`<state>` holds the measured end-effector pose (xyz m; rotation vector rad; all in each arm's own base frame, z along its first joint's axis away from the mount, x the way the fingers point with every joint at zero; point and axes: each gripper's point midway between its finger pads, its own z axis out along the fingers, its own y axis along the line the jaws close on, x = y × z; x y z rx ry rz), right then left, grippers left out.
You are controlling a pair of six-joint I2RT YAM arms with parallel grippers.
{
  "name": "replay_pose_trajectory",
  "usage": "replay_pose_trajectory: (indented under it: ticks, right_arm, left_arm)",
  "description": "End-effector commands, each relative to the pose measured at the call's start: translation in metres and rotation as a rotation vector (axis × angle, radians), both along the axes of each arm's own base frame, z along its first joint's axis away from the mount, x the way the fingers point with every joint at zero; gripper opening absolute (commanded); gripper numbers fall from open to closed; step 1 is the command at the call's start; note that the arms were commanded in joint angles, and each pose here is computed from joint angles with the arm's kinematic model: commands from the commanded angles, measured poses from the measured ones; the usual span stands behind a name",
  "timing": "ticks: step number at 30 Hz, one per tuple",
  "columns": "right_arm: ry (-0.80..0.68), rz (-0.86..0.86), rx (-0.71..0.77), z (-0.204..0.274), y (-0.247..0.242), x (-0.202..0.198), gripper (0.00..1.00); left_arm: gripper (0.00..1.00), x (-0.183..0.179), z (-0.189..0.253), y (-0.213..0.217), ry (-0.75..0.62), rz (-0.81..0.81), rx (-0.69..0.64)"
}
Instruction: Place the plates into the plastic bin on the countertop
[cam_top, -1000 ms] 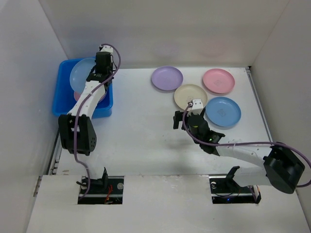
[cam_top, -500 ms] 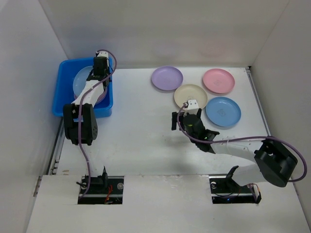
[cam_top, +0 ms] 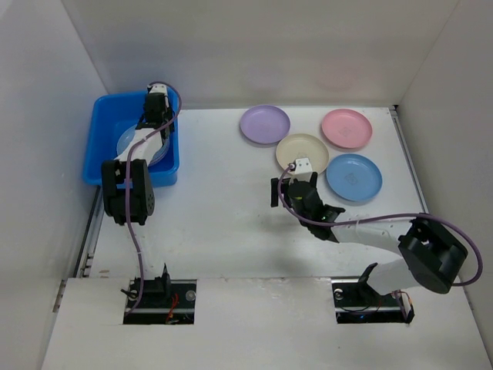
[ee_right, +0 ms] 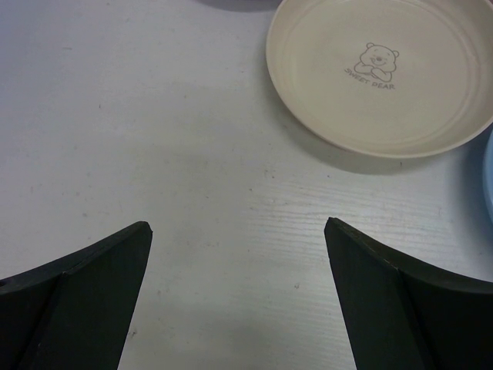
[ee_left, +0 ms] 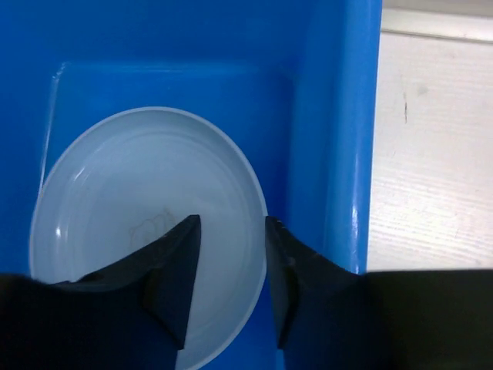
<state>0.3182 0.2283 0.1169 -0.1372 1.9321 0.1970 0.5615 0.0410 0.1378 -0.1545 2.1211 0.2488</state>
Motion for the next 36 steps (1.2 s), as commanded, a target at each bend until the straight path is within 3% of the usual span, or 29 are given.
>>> replay_pose_trajectory:
  ticks: [1, 7, 11, 21, 36]
  right_arm:
    - [-0.046, 0.015, 0.04, 0.022, 0.014, 0.007, 1.0]
    - [-0.05, 0.013, 0.043, 0.023, 0.014, 0.007, 1.0]
    - [-0.053, 0.015, 0.044, 0.025, 0.015, 0.006, 1.0]
    - [-0.057, 0.013, 0.05, 0.026, 0.013, 0.004, 1.0]
    - [-0.036, 0.018, 0.035, 0.017, 0.017, 0.006, 1.0]
  left_arm:
    - [0.43, 0.007, 0.067, -0.006, -0.17, -0.002, -0.008]
    - [0.75, -0.008, 0.143, -0.063, -0.322, -0.084, -0.084]
    - [0.82, -0.011, 0.157, -0.131, -0.338, -0.189, -0.167]
    - [0.81, 0.024, 0.085, -0.235, -0.252, -0.225, -0.356]
    - [0.76, 0.06, -0.003, -0.273, -0.253, -0.103, -0.688]
